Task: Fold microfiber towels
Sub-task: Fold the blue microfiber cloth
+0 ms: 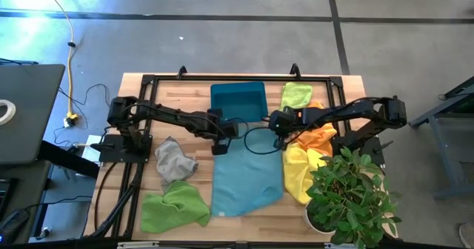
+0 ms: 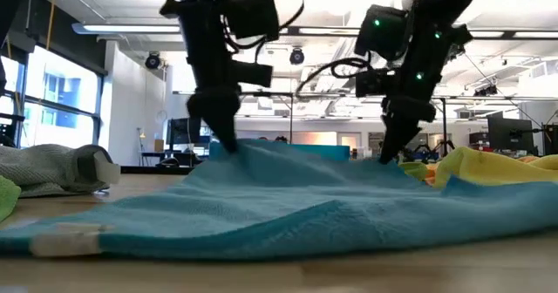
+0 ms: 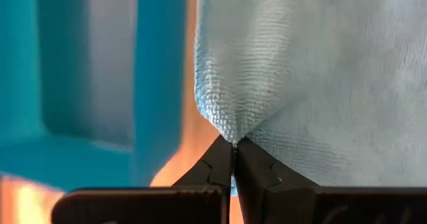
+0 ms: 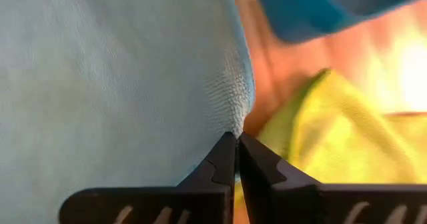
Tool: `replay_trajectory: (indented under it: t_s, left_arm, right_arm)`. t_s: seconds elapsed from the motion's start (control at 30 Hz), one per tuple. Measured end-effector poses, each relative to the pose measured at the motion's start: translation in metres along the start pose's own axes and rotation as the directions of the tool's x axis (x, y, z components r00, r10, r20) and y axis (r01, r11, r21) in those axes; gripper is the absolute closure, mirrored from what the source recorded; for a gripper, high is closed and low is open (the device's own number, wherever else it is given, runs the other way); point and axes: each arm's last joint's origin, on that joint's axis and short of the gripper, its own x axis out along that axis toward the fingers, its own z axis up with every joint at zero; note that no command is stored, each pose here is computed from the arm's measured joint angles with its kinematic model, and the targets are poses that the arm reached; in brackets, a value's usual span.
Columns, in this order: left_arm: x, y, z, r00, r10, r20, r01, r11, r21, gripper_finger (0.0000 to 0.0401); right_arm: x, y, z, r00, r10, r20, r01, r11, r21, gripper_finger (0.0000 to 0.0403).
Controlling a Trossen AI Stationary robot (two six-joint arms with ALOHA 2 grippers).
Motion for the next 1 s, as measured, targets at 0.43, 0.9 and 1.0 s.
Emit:
replay_trajectory:
  t_s: [0.43,0.9,1.0]
  left_arm:
    - [-0.024,0.013,-0.003,0.983,0.175,0.048,-0.173,0.984,-0.039,0.04]
    - [-0.036,-0.014,-0.009,0.986,0.158,0.045,-0.157,0.987,-0.033,0.04]
    - [-0.037,-0.022,-0.009,0.987,0.149,0.053,-0.146,0.987,-0.064,0.04]
  right_arm:
    - [-0.027,-0.001,0.025,0.99,-0.139,0.016,0.14,0.986,-0.089,0.0403]
    - [-0.039,0.031,0.025,0.987,-0.15,0.064,0.158,0.976,-0.148,0.0402]
    - [-0.039,0.031,0.024,0.987,-0.151,0.062,0.157,0.981,-0.117,0.0392]
